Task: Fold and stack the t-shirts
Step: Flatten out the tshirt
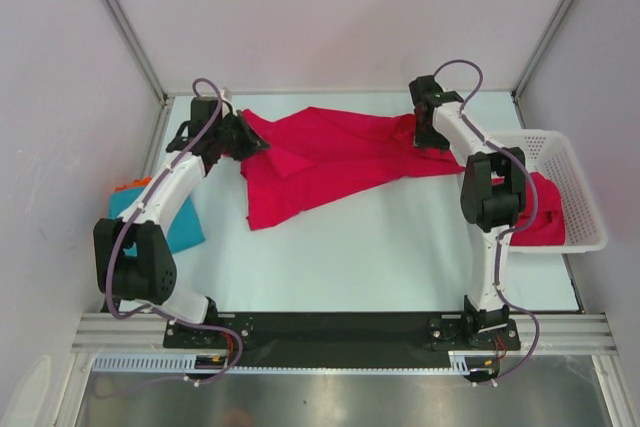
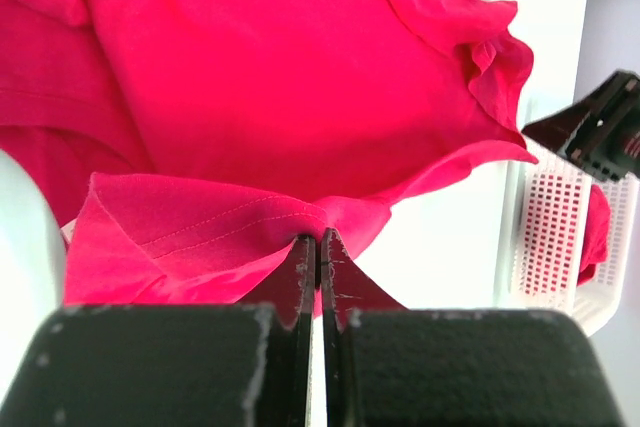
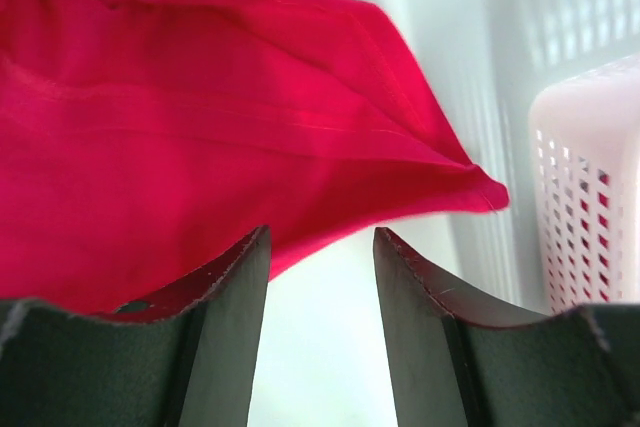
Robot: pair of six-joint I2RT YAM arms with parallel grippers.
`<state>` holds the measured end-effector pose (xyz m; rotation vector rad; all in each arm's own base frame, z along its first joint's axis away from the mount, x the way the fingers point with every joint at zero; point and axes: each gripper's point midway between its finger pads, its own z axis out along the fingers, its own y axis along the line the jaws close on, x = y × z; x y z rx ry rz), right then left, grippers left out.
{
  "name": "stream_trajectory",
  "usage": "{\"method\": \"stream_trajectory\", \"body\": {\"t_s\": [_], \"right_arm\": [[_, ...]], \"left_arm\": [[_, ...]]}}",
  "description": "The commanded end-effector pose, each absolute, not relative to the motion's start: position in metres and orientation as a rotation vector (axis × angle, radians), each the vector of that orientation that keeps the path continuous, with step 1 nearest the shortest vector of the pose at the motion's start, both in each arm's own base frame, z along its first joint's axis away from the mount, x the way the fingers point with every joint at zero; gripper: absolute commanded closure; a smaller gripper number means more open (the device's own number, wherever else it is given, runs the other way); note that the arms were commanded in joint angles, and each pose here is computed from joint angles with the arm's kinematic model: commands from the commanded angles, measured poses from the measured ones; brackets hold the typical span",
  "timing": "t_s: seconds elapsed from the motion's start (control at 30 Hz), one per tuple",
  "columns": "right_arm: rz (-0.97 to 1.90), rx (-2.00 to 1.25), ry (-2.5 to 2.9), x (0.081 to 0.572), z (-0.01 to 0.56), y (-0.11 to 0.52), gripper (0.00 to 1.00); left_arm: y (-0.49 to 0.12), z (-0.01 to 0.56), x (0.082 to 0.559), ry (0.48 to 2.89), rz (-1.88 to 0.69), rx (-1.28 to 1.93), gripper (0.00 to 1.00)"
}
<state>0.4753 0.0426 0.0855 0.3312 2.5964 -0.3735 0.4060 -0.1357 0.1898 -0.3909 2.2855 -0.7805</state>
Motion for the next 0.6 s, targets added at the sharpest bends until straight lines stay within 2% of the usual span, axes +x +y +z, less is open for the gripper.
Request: {"method": "stream_trajectory", "body": {"t_s": [0.0, 0.57], "right_arm": [[-0.422, 0.308, 2.610, 0.473, 0.089, 0.044, 0.49], [-0.529, 0.386, 2.637, 0.440, 0.068, 0.000, 0.49]], "left_arm": [[-0.122, 0.207, 0.395, 2.246, -0.744, -0.365, 1.00], [-0.104, 0.194, 0.387, 2.265, -0.738, -0.408, 1.00]]}}
